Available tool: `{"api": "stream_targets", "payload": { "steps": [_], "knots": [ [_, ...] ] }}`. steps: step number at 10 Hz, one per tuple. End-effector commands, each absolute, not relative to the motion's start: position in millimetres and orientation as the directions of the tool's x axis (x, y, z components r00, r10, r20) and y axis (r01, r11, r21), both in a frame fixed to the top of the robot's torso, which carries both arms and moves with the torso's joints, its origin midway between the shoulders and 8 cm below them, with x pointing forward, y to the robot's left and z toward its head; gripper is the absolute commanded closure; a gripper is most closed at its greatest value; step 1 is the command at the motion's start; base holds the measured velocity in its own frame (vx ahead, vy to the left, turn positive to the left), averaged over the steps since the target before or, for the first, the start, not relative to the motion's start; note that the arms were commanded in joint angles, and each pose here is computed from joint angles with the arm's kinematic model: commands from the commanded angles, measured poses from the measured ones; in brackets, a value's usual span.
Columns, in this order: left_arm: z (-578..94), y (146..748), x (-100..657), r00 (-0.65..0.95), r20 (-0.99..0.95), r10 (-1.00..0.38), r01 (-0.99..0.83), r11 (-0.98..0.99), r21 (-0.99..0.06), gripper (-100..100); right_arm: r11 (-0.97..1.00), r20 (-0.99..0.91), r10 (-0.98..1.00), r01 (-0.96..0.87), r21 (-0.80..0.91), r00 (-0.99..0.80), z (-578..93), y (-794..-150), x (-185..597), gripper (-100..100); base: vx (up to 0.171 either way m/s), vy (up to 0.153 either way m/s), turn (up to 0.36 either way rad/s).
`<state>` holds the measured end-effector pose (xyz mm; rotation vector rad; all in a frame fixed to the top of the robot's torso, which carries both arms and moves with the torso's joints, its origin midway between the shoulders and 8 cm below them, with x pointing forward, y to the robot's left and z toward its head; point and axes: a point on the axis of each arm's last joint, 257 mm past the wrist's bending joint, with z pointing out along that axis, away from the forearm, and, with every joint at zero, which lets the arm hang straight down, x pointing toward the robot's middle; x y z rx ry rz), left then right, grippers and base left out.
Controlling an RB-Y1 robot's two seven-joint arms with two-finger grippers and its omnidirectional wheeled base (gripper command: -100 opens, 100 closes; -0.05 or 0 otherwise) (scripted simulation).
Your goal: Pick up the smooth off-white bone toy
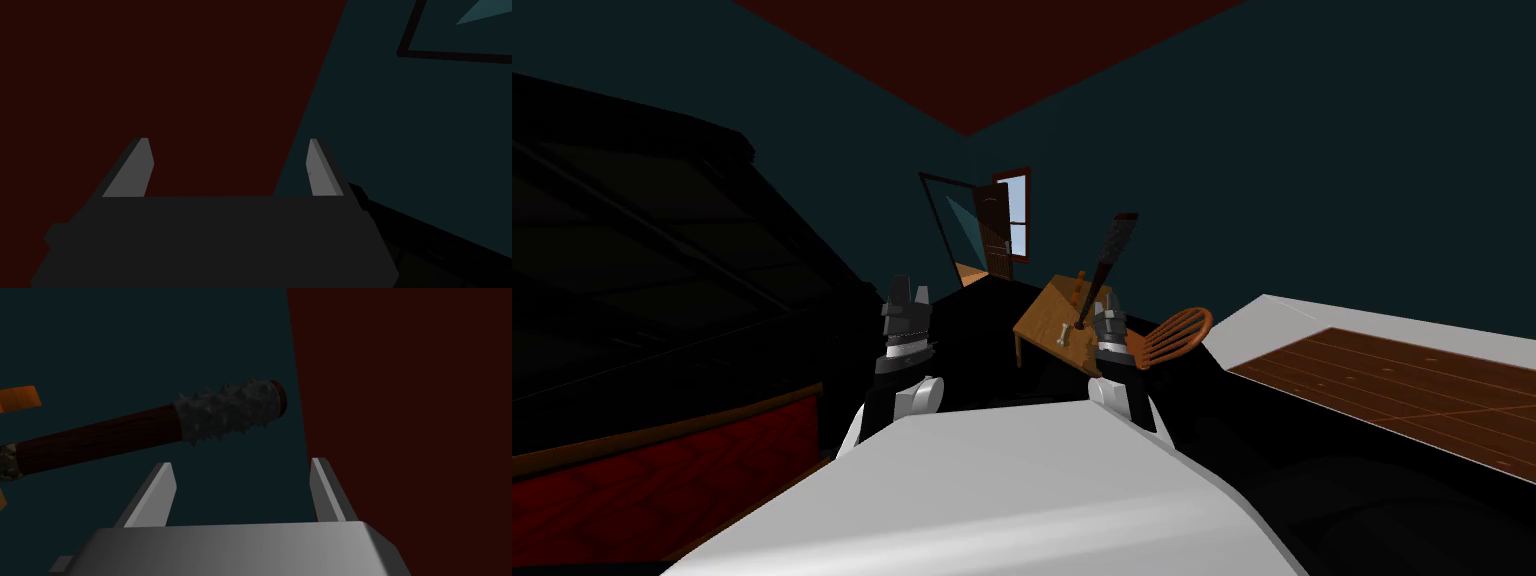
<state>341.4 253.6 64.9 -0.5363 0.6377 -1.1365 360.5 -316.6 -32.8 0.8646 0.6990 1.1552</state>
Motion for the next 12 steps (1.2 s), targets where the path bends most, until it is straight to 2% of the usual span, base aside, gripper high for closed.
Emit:
{"api": "stream_targets", "payload": {
  "steps": [1,7,12],
  "knots": [
    [65,254,341,0.282,-0.189,-0.94,0.651,0.333,-0.682,0,0.189,-0.072,0.966,-0.488,0.852,0.248,-27,-309,362,-100,-0.01,-0.008,-0.051],
    [65,254,341,0.282,-0.189,-0.94,0.651,0.333,-0.682,0,0.339,-0.309,0.939,-0.567,0.751,0.153,-6,-245,373,-100,-0.037,-0.03,-0.077],
    [65,254,341,0.282,-0.189,-0.94,0.651,0.333,-0.682,0,0.473,-0.535,0.839,-0.621,0.625,0.101,-21,-183,378,-100,-0.03,-0.033,-0.033]
  ]
}}
